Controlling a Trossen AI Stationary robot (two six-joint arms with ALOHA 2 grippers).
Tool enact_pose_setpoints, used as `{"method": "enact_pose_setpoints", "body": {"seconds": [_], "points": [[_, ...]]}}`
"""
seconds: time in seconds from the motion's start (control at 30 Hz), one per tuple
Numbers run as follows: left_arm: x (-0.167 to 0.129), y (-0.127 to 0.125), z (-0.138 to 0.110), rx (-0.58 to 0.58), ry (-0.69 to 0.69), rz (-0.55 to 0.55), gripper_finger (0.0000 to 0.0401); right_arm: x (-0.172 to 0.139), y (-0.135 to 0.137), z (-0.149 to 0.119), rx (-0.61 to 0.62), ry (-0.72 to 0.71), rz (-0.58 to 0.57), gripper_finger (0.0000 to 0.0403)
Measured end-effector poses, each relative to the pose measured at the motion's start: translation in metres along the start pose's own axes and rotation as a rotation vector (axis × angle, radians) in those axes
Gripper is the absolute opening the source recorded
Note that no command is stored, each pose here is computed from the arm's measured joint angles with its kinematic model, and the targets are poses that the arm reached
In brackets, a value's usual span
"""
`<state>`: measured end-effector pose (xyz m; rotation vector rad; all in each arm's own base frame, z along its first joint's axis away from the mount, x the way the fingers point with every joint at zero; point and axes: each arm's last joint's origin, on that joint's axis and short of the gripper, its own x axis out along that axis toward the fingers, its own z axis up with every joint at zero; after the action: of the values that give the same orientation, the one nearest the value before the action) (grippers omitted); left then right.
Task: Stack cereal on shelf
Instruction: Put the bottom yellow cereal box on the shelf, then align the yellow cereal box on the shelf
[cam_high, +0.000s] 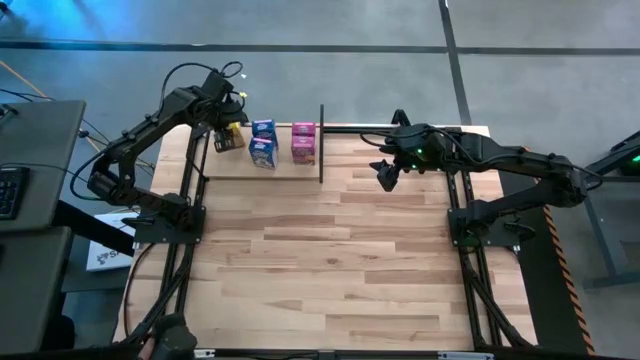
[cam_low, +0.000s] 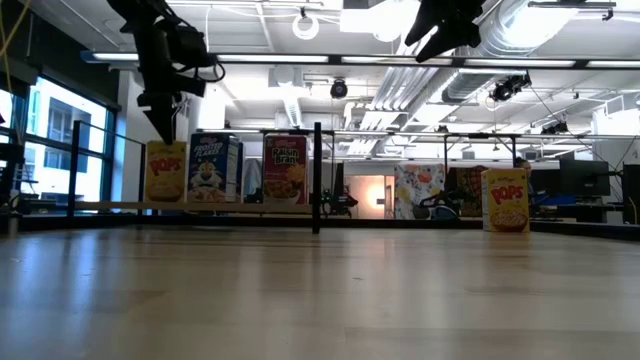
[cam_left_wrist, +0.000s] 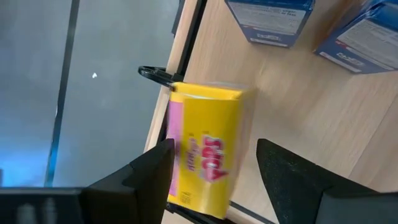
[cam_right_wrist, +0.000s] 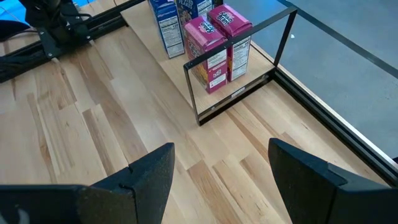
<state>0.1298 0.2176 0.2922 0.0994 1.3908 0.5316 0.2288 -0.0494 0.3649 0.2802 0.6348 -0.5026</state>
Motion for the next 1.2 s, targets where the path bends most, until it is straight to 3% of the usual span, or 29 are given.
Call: {"method": "enact_pose_setpoints", "body": {"seconds": [0.5,0.67,0.8,0.93,1.13,1.2], "points": [[-0.032,-0.004,-0.010,-0.078,-0.096,0.078,0.0221,0.000,0.000,0.000,-0.007,0.000,0.000,0.0250],[-0.058,-0.007,-0.014,-0.210,-0.275,0.093,0.0221,0.000,0.000,0.000,-0.007,-0.003,-0.007,0.0250],[-0.088,-0.010,-0.019,-0.344,-0.518,0.080,0.0212,0.000,-0.001,0.000,-0.007,-0.008,-0.021,0.0250],[-0.117,-0.016,-0.025,-0.468,-0.742,0.030,0.0170,0.000,-0.001,0.000,-0.007,-0.011,-0.029,0.0250],[-0.136,-0.039,-0.029,-0.552,-0.961,-0.107,0.0030,-0.001,-0.002,0.001,-0.006,-0.021,-0.054,0.0250],[-0.134,-0.048,-0.029,-0.584,-1.044,-0.159,0.0010,-0.001,-0.003,0.001,-0.004,-0.023,-0.062,0.0250]]}}
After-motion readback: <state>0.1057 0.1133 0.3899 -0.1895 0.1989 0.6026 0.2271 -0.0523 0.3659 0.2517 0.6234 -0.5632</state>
